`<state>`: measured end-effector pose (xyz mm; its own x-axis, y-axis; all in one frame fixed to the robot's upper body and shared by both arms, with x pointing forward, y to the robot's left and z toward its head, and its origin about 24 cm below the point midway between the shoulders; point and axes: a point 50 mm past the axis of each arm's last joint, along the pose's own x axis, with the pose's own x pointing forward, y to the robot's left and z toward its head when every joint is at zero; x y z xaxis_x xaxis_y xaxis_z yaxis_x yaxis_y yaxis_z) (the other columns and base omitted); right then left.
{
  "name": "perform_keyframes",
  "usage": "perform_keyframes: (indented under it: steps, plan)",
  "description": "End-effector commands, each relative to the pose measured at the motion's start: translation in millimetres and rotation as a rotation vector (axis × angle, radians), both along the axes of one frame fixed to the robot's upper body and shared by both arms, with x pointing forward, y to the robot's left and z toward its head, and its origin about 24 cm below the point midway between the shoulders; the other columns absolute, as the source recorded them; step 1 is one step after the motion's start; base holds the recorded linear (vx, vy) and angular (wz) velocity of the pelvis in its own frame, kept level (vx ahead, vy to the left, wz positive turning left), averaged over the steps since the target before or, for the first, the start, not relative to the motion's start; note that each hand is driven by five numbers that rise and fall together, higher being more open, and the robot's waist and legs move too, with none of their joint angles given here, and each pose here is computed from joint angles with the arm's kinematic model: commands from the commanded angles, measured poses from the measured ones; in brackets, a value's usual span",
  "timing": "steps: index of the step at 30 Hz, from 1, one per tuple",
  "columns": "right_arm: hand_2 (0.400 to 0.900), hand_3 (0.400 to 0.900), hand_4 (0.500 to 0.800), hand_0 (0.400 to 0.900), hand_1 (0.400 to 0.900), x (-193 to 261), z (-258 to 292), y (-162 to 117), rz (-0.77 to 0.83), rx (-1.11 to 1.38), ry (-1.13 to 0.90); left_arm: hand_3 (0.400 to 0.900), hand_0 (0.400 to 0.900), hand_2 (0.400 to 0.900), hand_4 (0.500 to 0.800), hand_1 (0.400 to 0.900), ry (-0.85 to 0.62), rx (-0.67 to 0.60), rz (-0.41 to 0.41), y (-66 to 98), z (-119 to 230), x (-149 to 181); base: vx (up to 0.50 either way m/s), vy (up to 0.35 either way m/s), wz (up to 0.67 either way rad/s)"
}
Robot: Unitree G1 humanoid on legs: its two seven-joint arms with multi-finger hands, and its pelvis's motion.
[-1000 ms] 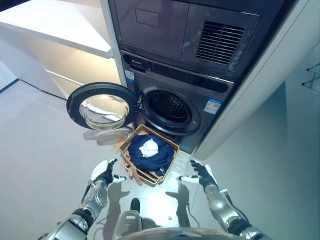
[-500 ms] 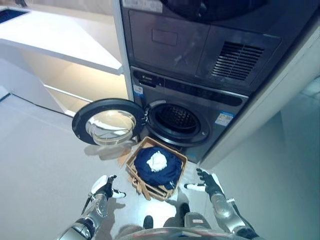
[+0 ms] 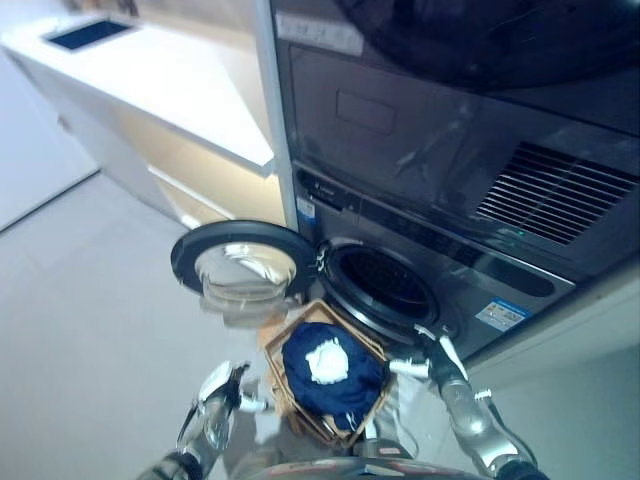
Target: Put the clothes in the basket into the washing machine.
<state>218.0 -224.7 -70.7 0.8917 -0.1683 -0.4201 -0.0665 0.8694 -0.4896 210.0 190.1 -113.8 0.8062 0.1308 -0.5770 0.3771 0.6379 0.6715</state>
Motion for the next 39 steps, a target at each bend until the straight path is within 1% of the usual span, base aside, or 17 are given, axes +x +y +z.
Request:
perform_keyframes:
  steps: [1,2,3,6,8,9,11,14,16,17,18,20,23,29,33,35,39]
  plan:
    - [0.9,0.9,0.8,0.9,0.9,53,63,24,0.071,0.045,-0.34,0.9,0.9,0.9,0.8,0.9,-0.319,-0.008,0.025,-2.7,58,68,-0.297,0.058,-0.27]
    - [0.9,0.9,0.8,0.9,0.9,64,77,33,0.094,0.049,-0.401,0.9,0.9,0.9,0.8,0.9,-0.374,-0.016,0.038,-5.9,70,81,-0.299,0.104,-0.65]
    - [0.9,0.9,0.8,0.9,0.9,71,86,36,0.08,0.069,-0.441,0.9,0.9,0.9,0.8,0.9,-0.42,-0.023,0.051,-9.9,80,91,-0.203,0.093,-0.5]
    - [0.9,0.9,0.8,0.9,0.9,81,99,45,0.058,0.103,-0.504,0.9,0.9,0.9,0.8,0.9,-0.499,-0.03,0.063,-18.5,104,115,-0.047,0.03,-0.36]
    - [0.9,0.9,0.8,0.9,0.9,86,107,54,0.058,0.121,-0.544,0.9,0.9,0.9,0.8,0.9,-0.547,-0.038,0.062,-27.8,118,126,-0.042,0.015,-0.26]
    - [0.9,0.9,0.8,0.9,0.9,86,107,54,0.058,0.12,-0.544,0.9,0.9,0.9,0.8,0.9,-0.547,-0.038,0.062,-27.9,118,126,-0.066,0.042,-0.28]
    - [0.9,0.9,0.8,0.9,0.9,89,115,58,0.053,0.137,-0.59,0.9,0.9,0.9,0.8,0.9,-0.609,-0.021,0.035,-38.2,137,141,-0.072,0.036,-0.24]
    - [0.9,0.9,0.8,0.9,0.9,88,127,62,0.078,0.133,-0.658,0.9,0.9,0.9,0.8,0.9,-0.687,0.013,0.033,-43.6,158,153,-0.047,0.022,-0.2]
    - [0.9,0.9,0.8,0.9,0.9,85,135,62,0.087,0.139,-0.703,0.9,0.9,0.9,0.8,0.9,-0.731,0.048,0.044,-42.8,170,160,-0.035,-0.004,-0.08]
    - [0.9,0.9,0.8,0.9,0.9,85,135,62,0.087,0.139,-0.703,0.9,0.9,0.9,0.8,0.9,-0.731,0.048,0.044,-42.9,170,160,-0.021,0.004,-0.07]
    - [0.9,0.9,0.8,0.9,0.9,80,139,59,0.097,0.139,-0.73,0.9,0.9,0.9,0.8,0.9,-0.766,0.056,0.064,-39.4,183,167,-0.01,-0.004,-0.04]
    - [0.9,0.9,0.8,0.9,0.9,76,138,57,0.098,0.142,-0.731,0.9,0.9,0.9,0.8,0.9,-0.786,0.055,0.066,-40.7,190,170,-0.002,-0.007,-0.04]
    - [0.9,0.9,0.8,0.9,0.9,67,140,48,0.087,0.135,-0.758,0.9,0.9,0.9,0.8,0.9,-0.844,0.099,0.048,-41.5,206,177,-0.001,-0.014,-0.05]
    - [0.9,0.9,0.8,0.9,0.9,71,147,54,0.09,0.157,-0.804,0.9,0.9,0.9,0.8,0.9,-0.916,0.128,0.06,-35.7,228,184,-0.006,-0.023,-0.15]
    - [0.9,0.9,0.8,0.9,0.9,75,159,61,0.098,0.178,-0.861,0.9,0.9,0.9,0.8,0.9,-0.972,0.155,0.081,-31.4,251,192,0.03,-0.055,-0.17]
    - [0.9,0.9,0.8,0.9,0.9,76,161,63,0.098,0.177,-0.873,0.9,0.9,0.9,0.8,0.9,-0.978,0.167,0.093,-28.3,255,193,-0.002,-0.038,-0.14]
    - [0.9,0.9,0.8,0.9,0.9,80,167,67,0.093,0.188,-0.903,0.9,0.9,0.9,0.8,0.9,-0.997,0.171,0.1,-28.4,263,195,0.02,-0.04,-0.18]
